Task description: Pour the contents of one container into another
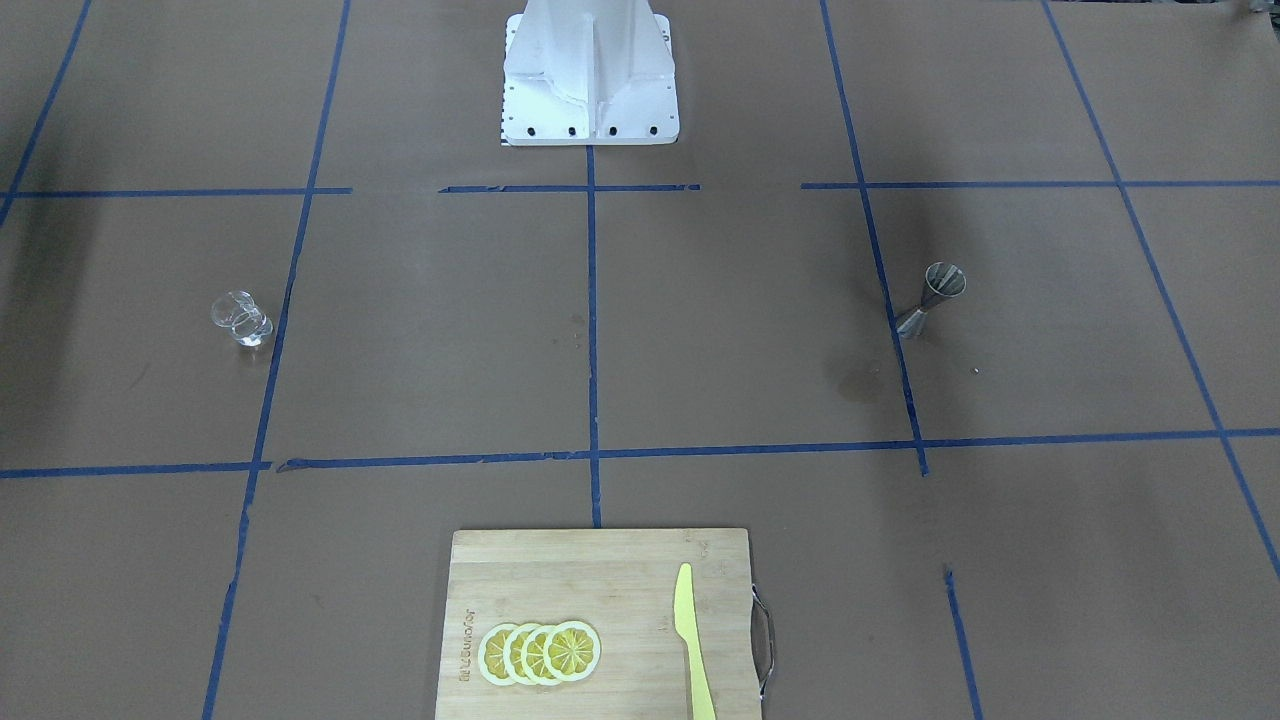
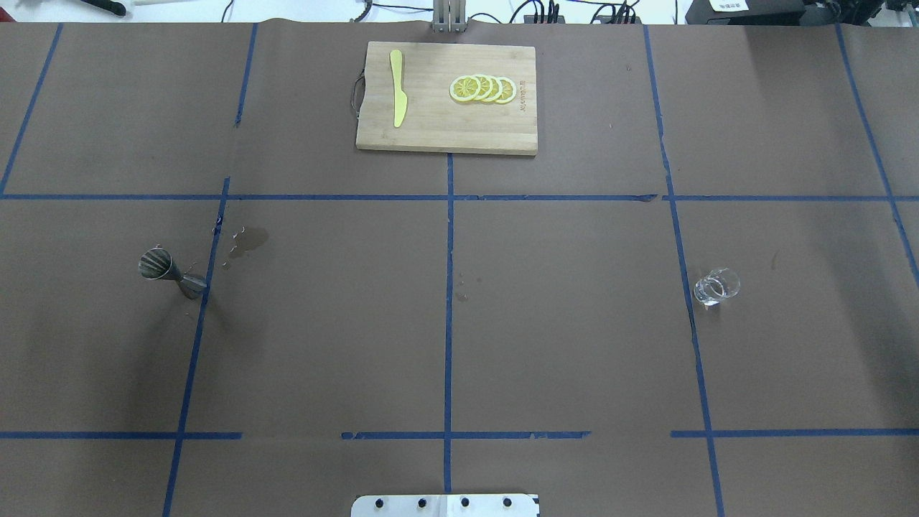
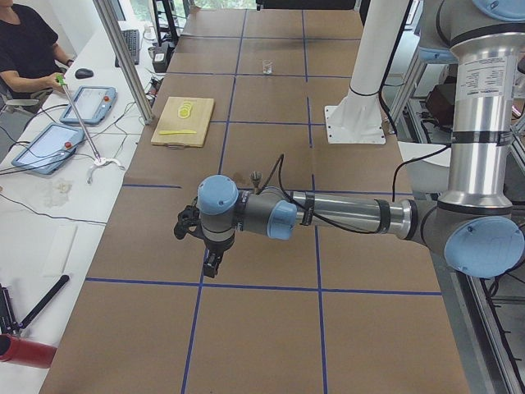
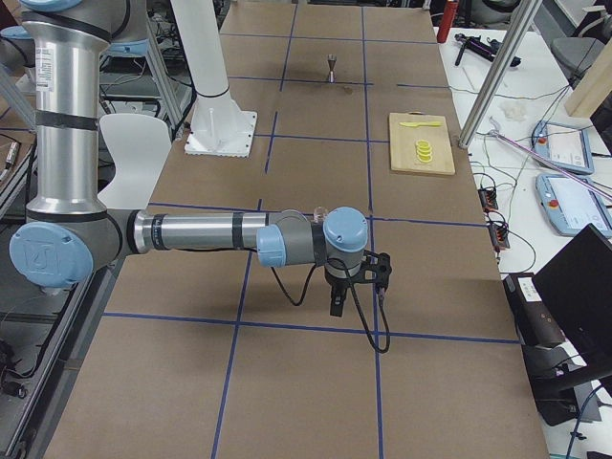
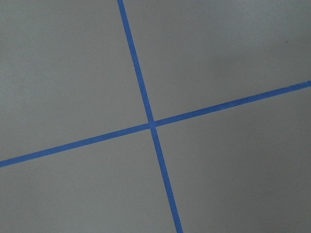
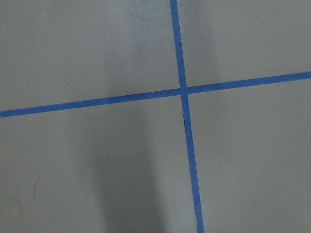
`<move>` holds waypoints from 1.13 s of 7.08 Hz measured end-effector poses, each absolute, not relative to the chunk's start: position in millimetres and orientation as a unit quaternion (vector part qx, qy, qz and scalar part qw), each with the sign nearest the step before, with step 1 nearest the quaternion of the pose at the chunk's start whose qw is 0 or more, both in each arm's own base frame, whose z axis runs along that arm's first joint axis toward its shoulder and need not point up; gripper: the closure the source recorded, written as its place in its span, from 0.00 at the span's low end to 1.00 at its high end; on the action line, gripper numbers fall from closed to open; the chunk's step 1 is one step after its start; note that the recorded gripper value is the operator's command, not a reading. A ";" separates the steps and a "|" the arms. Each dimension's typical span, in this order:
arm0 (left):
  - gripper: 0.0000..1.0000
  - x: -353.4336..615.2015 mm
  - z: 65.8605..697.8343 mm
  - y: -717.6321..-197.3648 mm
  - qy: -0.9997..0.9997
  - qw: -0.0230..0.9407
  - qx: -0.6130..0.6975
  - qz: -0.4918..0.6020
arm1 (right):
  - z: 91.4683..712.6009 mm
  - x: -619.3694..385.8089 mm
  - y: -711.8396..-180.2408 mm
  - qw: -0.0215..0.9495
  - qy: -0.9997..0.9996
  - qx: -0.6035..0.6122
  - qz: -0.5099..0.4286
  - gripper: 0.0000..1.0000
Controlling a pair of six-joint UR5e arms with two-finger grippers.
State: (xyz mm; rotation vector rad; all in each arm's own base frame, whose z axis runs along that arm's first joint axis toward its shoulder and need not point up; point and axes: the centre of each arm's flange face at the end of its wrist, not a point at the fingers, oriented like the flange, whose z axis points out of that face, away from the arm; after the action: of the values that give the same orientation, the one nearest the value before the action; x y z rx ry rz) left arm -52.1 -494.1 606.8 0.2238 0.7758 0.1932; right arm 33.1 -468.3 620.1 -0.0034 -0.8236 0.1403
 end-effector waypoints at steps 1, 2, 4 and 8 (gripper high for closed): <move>0.00 -52.6 604.6 -494.1 0.377 0.915 0.111 0.095 | 618.7 32.7 -468.6 0.914 -0.401 -0.001 0.067 0.00; 0.00 -52.6 600.3 -493.9 0.377 0.914 0.115 0.096 | 615.8 31.8 -469.4 0.912 -0.405 0.001 0.066 0.00; 0.00 -53.0 593.6 -488.4 0.377 0.913 0.123 0.100 | 610.9 28.6 -471.1 0.907 -0.417 0.000 0.062 0.00; 0.00 -32.2 567.6 -485.8 0.405 0.894 0.166 0.099 | 611.5 23.9 -471.0 0.905 -0.422 -0.003 0.056 0.00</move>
State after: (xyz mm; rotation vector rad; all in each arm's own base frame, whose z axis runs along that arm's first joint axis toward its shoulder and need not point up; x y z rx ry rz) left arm -32.2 -485.8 567.6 0.3445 0.8401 0.2059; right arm 23.9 -471.0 611.5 -0.0061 -0.8715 0.1162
